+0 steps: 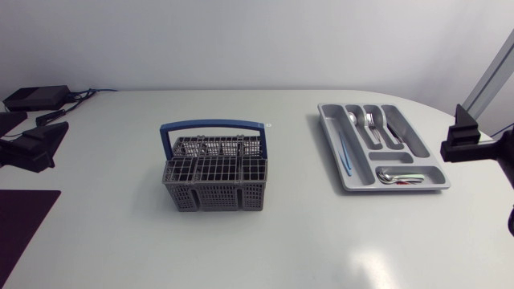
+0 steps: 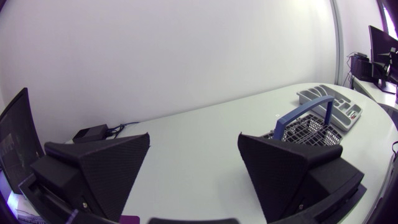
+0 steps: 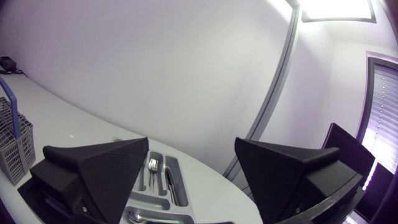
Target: Unload the cutlery basket into the drawer organizer.
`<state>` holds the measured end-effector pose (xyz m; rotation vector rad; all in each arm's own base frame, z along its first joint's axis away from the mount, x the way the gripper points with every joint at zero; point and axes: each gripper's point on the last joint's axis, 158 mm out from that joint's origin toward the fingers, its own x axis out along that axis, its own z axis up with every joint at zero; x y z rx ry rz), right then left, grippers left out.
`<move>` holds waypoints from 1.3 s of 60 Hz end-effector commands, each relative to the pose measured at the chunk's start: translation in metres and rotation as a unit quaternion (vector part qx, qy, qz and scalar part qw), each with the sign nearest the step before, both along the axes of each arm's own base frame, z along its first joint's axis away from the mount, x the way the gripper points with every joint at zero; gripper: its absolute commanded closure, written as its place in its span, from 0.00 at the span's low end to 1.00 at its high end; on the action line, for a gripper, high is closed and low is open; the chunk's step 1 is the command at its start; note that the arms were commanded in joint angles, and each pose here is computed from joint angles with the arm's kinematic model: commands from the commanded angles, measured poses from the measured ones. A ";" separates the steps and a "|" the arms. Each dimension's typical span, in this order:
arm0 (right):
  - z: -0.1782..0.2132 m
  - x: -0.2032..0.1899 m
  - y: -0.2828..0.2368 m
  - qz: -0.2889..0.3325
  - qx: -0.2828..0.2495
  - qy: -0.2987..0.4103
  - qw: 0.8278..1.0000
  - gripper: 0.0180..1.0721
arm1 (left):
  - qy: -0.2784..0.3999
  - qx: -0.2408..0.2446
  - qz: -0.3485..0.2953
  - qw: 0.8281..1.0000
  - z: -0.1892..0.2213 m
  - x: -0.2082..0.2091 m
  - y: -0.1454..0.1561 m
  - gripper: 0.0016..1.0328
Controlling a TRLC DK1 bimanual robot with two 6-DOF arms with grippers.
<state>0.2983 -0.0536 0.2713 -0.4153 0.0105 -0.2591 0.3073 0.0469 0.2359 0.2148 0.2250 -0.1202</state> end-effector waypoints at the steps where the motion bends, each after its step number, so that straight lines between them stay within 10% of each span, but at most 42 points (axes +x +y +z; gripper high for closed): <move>1: -0.011 -0.013 -0.002 -0.007 0.012 -0.005 1.000 0.05 | -0.007 -0.031 0.007 0.999 -0.012 -0.007 -0.003 0.05; 35: -0.046 -0.058 -0.006 -0.019 0.002 -0.023 1.000 0.05 | -0.038 -0.058 0.010 0.998 -0.033 -0.035 -0.027 0.05; 78: -0.102 -0.046 0.036 0.085 0.153 0.005 0.985 0.05 | -0.067 -0.089 0.043 0.993 -0.072 -0.050 -0.046 0.05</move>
